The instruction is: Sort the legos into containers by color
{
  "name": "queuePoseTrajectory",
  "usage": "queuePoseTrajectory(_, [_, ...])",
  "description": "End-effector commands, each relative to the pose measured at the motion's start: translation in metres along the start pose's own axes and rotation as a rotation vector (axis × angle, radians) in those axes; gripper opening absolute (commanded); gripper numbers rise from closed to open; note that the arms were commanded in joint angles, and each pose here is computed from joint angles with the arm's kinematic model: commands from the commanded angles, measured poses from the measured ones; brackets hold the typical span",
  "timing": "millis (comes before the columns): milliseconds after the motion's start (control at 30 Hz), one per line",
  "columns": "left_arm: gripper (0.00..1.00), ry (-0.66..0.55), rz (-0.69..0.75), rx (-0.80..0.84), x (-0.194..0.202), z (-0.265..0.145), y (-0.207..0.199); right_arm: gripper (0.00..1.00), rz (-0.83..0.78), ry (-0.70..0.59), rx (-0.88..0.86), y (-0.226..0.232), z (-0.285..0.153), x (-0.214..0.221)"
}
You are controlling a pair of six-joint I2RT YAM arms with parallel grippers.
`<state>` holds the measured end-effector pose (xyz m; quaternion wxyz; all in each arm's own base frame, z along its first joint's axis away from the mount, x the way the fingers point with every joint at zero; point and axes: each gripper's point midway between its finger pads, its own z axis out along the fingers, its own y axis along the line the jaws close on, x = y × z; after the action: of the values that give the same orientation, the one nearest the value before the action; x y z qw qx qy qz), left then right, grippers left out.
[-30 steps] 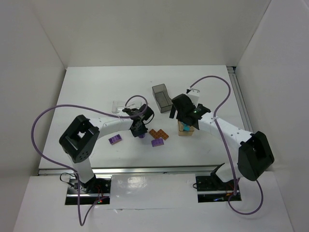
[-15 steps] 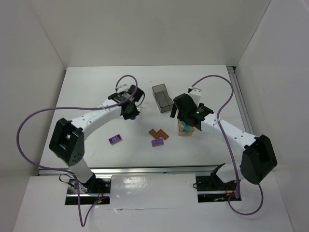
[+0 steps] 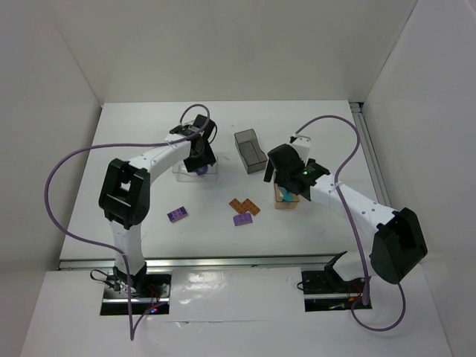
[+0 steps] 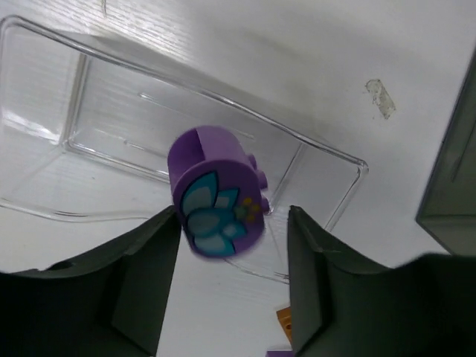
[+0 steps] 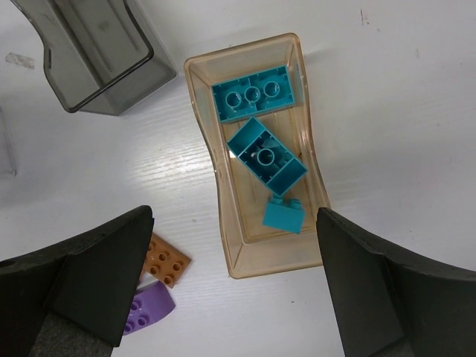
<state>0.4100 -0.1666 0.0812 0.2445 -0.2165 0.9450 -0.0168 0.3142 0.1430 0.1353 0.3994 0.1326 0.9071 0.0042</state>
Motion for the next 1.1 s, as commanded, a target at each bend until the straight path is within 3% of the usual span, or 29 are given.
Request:
queuePoseTrajectory(0, [0.67, -0.003, 0.008, 0.043, -0.011, -0.011, -0.010, 0.98, 0.009, -0.037, 0.019, -0.007, -0.008, -0.015])
queuePoseTrajectory(33, [0.83, -0.002, 0.008, 0.042, -0.009, -0.014, -0.007, 0.98, 0.009, -0.037, 0.019, -0.007, -0.008, -0.015])
queuePoseTrajectory(67, [0.85, -0.021, 0.004, 0.048, -0.014, -0.020, -0.007, 0.98, 0.009, -0.037, 0.019, -0.007, -0.008, -0.015])
queuePoseTrajectory(233, [0.85, -0.143, -0.009, 0.080, -0.015, -0.076, 0.001, 0.98, 0.008, -0.036, 0.020, -0.009, -0.009, -0.013])
queuePoseTrajectory(333, [0.85, -0.111, -0.017, 0.003, 0.020, -0.079, 0.040, 0.98, 0.017, -0.029, 0.014, -0.010, -0.010, -0.010])
queuePoseTrajectory(367, [0.85, -0.136, -0.081, 0.018, 0.022, -0.092, 0.050, 0.98, 0.027, -0.036, -0.006, -0.005, -0.010, -0.012])
queuePoseTrajectory(400, [0.86, -0.094, -0.088, -0.036, 0.049, -0.080, 0.075, 0.98, 0.033, -0.017, -0.020, -0.003, -0.008, -0.006])
queuePoseTrajectory(500, [0.97, -0.099, -0.156, -0.061, 0.079, -0.073, 0.112, 0.98, 0.051, -0.002, -0.054, 0.003, -0.006, 0.000])
queuePoseTrajectory(600, [1.00, -0.083, -0.154, -0.053, 0.087, -0.063, 0.123, 0.99, 0.037, 0.012, -0.062, 0.011, -0.005, 0.006])
queuePoseTrajectory(1067, [0.99, 0.089, -0.136, -0.076, 0.116, -0.021, 0.128, 1.00, 0.013, 0.011, -0.052, 0.020, -0.002, 0.011])
